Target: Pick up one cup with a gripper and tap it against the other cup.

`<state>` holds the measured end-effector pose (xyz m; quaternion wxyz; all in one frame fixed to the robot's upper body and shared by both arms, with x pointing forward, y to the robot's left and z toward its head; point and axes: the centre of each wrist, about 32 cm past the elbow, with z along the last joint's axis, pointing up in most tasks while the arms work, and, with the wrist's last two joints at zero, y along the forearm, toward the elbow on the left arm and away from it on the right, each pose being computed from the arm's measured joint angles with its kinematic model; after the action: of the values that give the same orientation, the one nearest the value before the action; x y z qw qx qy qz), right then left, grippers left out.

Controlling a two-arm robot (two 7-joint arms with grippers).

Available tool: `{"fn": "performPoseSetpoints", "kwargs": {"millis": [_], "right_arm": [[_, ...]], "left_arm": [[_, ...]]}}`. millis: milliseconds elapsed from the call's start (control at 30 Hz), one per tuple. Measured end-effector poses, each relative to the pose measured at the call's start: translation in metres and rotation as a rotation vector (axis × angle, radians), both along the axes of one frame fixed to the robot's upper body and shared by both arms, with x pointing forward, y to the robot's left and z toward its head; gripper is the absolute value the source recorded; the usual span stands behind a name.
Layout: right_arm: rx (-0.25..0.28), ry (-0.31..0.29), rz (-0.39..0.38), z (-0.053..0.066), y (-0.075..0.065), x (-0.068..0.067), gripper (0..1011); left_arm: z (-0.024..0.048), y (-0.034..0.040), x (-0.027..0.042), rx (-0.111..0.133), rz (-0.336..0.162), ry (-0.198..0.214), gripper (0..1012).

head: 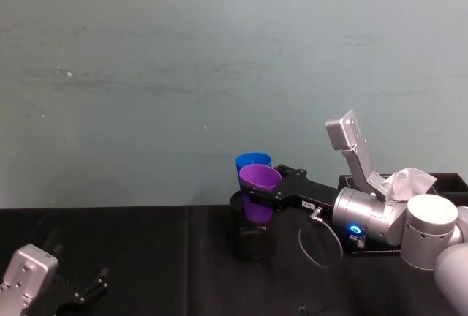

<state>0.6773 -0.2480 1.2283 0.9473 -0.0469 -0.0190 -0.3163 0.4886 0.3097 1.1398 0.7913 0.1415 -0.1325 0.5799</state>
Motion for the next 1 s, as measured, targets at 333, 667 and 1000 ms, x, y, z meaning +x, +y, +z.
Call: {"fn": "performPoseSetpoints", "kwargs": {"millis": [333, 667, 1000], "right_arm": [[0.000, 0.000, -0.001, 0.0001, 0.0000, 0.0000, 721], [0.000, 0.000, -0.001, 0.0001, 0.0000, 0.0000, 721], [-0.006, -0.004, 0.002, 0.0010, -0.0001, -0.0002, 721]], "left_arm": [[0.0000, 0.0000, 0.0000, 0.000, 0.000, 0.000, 1000], [0.0000, 0.0000, 0.0000, 0.000, 0.000, 0.000, 1000], [0.0000, 0.0000, 0.0000, 0.000, 0.000, 0.000, 1000]]}}
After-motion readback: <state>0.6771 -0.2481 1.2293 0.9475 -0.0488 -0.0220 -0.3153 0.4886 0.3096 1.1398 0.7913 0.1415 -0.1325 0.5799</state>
